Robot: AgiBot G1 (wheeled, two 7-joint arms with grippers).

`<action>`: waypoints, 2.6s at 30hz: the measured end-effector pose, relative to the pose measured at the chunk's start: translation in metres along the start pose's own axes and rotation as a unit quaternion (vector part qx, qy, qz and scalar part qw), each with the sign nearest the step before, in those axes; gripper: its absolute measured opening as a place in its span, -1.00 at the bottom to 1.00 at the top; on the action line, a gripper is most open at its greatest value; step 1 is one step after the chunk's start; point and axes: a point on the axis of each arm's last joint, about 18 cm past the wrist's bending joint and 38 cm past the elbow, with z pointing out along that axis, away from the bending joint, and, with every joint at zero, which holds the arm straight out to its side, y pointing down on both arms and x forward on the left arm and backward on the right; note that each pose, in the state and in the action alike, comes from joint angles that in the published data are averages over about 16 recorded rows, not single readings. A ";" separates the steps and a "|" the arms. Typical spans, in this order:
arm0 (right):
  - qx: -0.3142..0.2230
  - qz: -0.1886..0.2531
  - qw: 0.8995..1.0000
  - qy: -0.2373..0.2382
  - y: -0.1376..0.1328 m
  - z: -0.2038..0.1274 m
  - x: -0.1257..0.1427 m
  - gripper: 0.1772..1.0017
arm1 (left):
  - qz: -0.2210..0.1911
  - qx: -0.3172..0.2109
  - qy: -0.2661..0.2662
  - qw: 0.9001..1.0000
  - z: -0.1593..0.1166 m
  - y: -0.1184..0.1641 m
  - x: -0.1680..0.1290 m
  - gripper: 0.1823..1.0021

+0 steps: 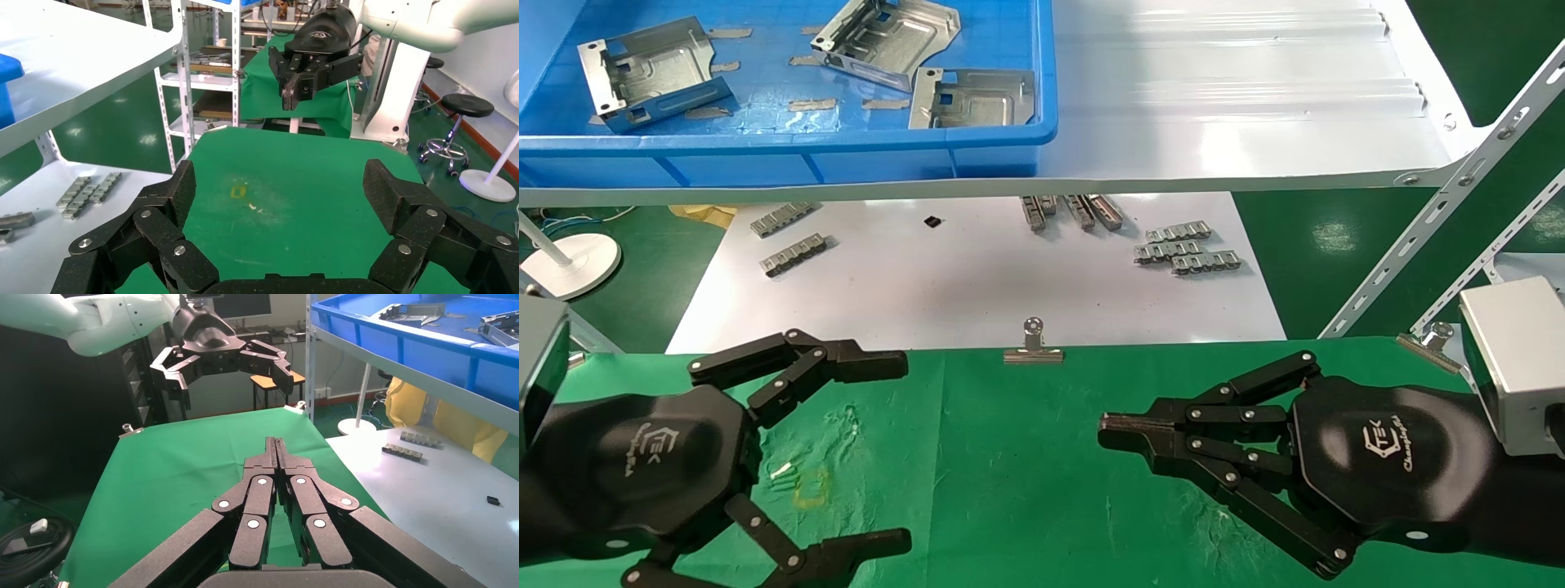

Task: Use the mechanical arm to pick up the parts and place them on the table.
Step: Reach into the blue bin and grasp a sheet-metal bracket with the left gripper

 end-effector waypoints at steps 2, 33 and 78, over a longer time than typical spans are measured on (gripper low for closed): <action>0.000 0.000 1.000 0.000 0.000 0.000 0.000 -0.95 | 0.006 0.004 -0.012 1.000 0.000 -0.007 -0.009 1.00; 0.000 0.000 1.000 0.000 0.000 0.000 0.000 -0.96 | -0.044 -0.087 -0.375 0.922 0.039 -0.106 -0.277 1.00; 0.000 0.000 1.000 0.000 0.000 0.000 0.000 -0.96 | -0.034 -0.142 -0.369 0.918 0.058 -0.092 -0.280 -0.56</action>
